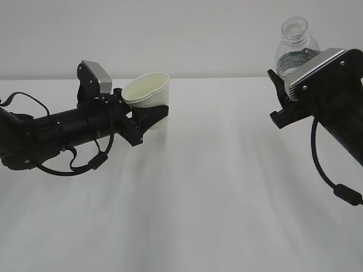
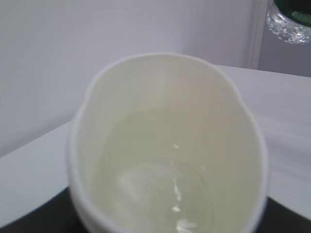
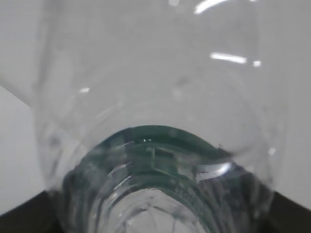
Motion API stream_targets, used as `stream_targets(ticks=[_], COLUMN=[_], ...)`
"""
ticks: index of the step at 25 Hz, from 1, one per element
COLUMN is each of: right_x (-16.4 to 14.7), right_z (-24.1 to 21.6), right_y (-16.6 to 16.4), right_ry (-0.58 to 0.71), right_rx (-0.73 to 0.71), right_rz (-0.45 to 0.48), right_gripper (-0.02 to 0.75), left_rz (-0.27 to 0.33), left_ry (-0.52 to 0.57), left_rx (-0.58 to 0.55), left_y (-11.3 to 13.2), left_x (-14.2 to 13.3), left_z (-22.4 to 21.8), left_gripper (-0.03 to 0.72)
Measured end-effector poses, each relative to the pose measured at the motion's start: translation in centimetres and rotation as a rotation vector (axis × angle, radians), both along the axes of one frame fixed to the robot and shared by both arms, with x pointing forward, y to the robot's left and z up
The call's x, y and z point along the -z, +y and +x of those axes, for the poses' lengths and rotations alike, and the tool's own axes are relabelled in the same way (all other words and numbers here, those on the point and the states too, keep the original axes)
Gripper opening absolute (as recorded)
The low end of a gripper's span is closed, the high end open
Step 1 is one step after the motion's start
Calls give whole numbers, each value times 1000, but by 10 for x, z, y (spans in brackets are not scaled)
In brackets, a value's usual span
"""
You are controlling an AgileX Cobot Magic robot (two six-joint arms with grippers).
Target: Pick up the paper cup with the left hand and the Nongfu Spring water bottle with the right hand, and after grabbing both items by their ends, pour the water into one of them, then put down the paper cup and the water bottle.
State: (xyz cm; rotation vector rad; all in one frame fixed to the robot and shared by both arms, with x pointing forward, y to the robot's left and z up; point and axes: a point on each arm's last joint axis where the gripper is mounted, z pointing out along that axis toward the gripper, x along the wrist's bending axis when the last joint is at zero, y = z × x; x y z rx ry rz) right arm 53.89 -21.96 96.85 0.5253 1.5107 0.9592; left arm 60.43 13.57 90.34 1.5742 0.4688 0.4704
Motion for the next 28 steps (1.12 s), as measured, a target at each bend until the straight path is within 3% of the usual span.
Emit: stream_targets(ticks=[11, 28], right_x=[0, 0], right_z=[0, 0], right_y=[0, 0], right_ry=[4, 7], right_rx=[0, 3], right_rz=[5, 11], right_gripper=[493, 493], left_rz=[-14, 28], left_ry=[-6, -18], left_rx=[-117, -344], left_y=[31, 56], left_x=[-1, 1], left_z=[14, 30], left_gripper=[404, 403])
